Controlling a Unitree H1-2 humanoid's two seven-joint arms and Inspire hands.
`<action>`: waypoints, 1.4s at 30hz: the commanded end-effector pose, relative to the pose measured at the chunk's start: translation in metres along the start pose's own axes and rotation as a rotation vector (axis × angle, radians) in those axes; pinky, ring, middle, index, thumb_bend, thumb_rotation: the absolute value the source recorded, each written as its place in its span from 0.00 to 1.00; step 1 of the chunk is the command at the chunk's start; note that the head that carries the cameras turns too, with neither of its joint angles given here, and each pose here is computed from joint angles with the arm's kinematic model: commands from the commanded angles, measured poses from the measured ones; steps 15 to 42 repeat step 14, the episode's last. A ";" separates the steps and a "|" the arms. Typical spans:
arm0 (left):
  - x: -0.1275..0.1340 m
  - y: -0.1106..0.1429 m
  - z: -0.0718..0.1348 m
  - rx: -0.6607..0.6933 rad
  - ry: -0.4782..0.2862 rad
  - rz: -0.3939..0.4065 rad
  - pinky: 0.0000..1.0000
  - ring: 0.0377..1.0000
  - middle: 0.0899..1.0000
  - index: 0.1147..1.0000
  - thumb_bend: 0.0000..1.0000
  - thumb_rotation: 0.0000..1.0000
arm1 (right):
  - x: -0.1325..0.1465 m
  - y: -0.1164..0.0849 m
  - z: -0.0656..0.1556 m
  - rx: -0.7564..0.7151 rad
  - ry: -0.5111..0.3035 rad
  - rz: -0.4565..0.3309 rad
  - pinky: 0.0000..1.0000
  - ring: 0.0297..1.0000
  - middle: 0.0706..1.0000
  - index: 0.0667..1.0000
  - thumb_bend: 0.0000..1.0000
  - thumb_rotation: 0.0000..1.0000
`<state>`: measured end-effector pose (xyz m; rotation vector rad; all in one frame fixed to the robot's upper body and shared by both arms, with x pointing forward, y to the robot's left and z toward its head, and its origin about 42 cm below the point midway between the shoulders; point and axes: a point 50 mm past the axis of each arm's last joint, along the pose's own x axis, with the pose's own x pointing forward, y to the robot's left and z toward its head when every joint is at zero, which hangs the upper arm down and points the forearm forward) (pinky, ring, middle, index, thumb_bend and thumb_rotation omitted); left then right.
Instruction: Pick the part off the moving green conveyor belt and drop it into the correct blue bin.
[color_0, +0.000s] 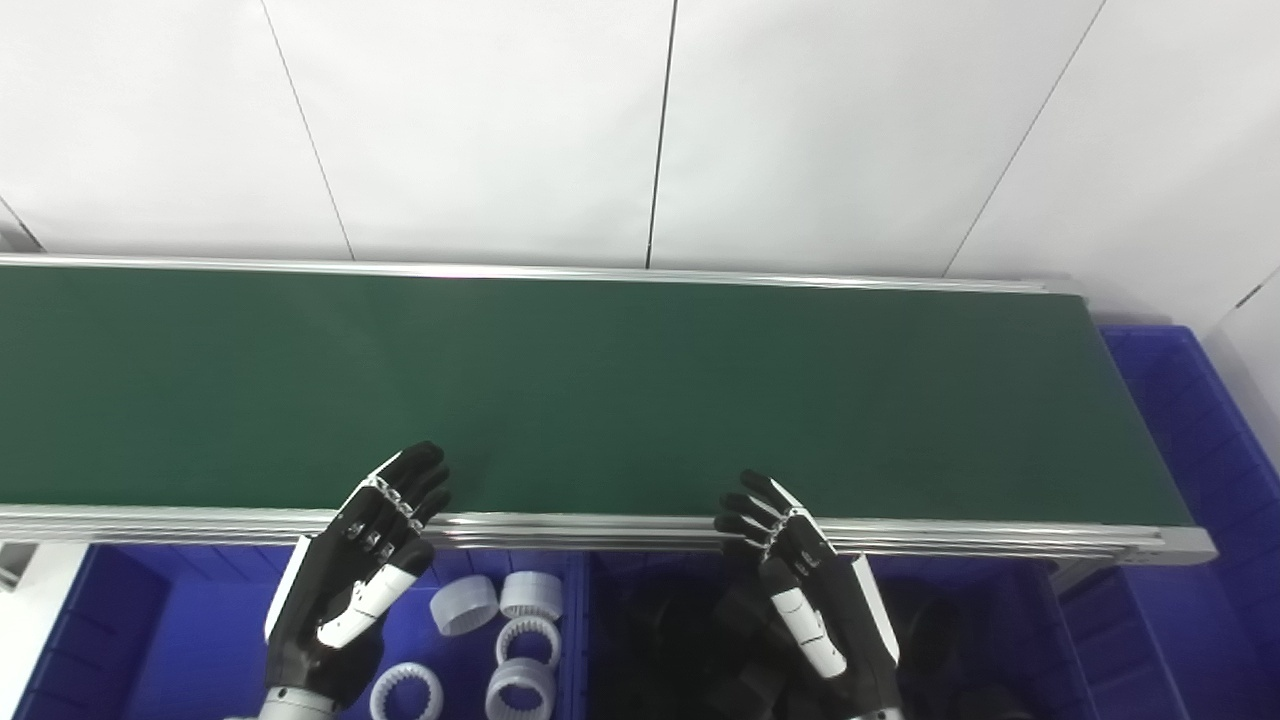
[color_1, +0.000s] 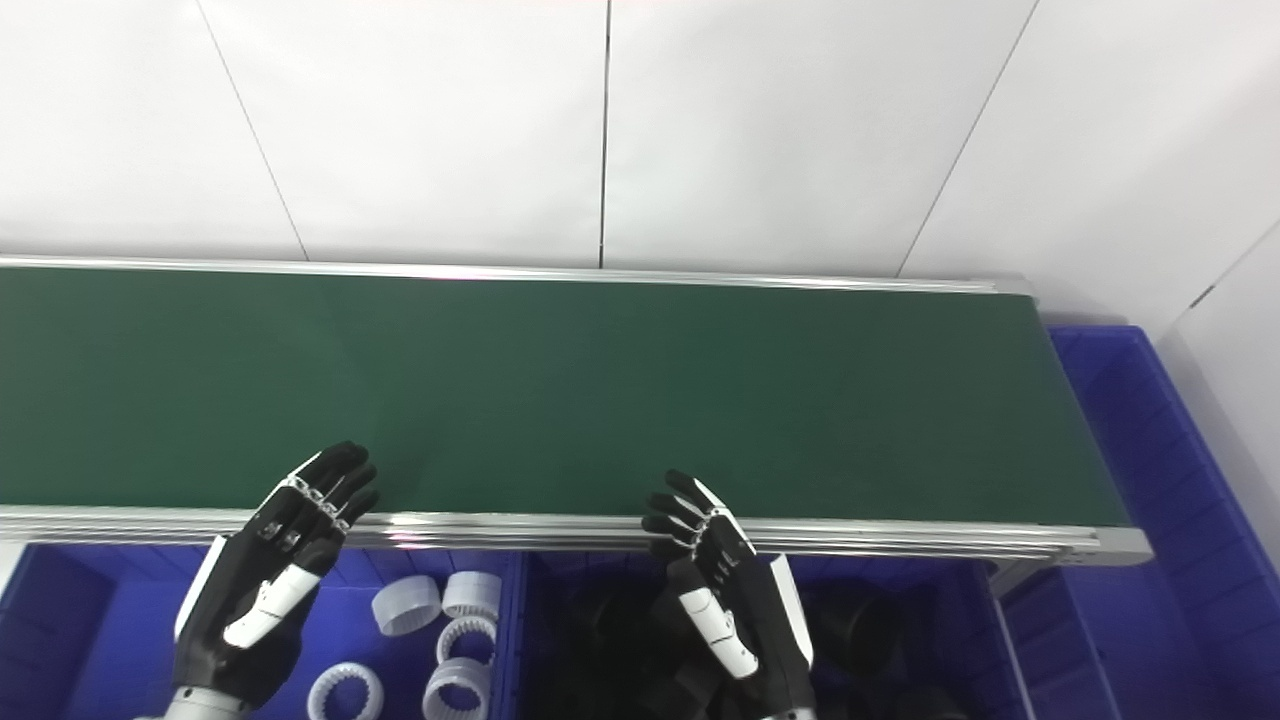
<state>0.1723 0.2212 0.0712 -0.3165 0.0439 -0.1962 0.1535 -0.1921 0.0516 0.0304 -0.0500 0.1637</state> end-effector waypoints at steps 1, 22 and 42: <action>0.007 -0.002 0.008 0.025 -0.058 -0.017 0.88 0.87 0.84 0.76 0.78 0.34 | 0.005 -0.002 0.005 -0.004 -0.032 -0.001 0.71 0.76 0.80 0.87 0.57 0.76; 0.005 -0.008 0.007 0.180 -0.078 -0.034 0.77 0.81 0.80 0.73 0.67 0.54 | 0.005 -0.016 0.004 -0.096 -0.048 -0.004 0.69 0.76 0.78 0.84 0.62 0.76; 0.005 -0.008 0.007 0.180 -0.078 -0.034 0.77 0.81 0.80 0.73 0.67 0.54 | 0.005 -0.016 0.004 -0.096 -0.048 -0.004 0.69 0.76 0.78 0.84 0.62 0.76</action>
